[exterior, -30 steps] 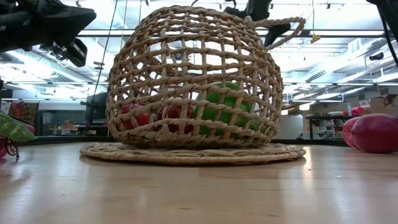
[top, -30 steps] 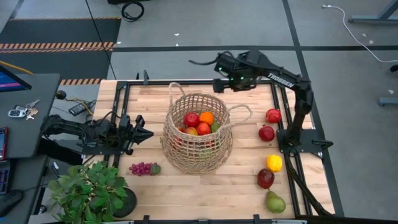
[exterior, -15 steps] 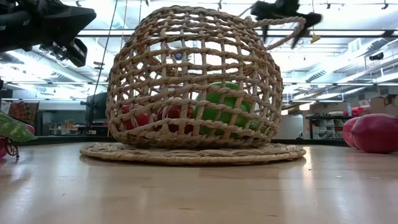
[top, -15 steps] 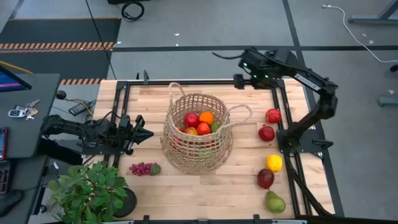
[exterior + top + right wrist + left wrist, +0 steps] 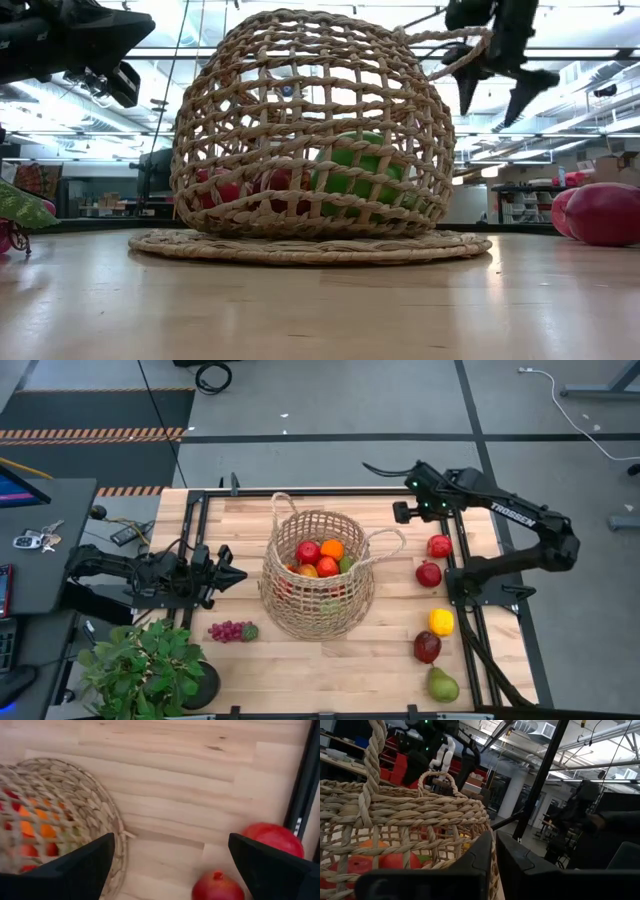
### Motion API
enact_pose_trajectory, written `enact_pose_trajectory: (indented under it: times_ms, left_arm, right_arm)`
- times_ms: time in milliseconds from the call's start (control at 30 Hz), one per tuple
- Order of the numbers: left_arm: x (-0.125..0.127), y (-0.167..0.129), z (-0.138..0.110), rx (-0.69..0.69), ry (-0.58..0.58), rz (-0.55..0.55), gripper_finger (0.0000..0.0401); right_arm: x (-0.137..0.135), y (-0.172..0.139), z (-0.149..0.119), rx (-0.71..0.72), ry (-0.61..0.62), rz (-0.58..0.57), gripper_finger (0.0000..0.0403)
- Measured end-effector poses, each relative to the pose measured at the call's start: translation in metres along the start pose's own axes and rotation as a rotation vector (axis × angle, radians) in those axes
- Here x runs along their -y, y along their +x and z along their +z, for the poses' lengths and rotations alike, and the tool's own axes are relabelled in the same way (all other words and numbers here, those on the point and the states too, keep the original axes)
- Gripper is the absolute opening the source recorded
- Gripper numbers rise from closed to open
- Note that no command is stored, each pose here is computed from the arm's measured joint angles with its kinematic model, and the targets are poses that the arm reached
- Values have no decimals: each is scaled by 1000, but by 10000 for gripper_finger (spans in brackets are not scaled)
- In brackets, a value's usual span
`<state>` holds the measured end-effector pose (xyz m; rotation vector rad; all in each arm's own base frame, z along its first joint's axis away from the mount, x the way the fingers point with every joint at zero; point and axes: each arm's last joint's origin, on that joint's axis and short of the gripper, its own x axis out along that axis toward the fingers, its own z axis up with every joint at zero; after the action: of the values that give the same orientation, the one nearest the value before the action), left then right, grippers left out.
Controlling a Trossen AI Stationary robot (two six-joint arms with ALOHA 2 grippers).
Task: Build produce basket
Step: Put the red apple into the brown basket
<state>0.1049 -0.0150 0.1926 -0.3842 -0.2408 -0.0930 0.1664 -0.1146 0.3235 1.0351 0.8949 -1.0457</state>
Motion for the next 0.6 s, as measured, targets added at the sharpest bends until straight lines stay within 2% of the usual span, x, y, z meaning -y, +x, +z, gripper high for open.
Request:
enact_pose_trajectory:
  times_ms: [200,333,500,600]
  left_arm:
    - [0,0,0,0,0,0,26]
    - [0,0,0,0,0,0,26]
    - [0,0,0,0,0,1,32]
    - [0,0,0,0,0,0,34]
  right_arm:
    - [17,12,-3,-26,-97,47,396]
    - [19,14,-4,-44,-221,60,396]
    - [24,13,-7,-89,-353,34,396]
    - [28,13,-8,-126,-386,30,396]
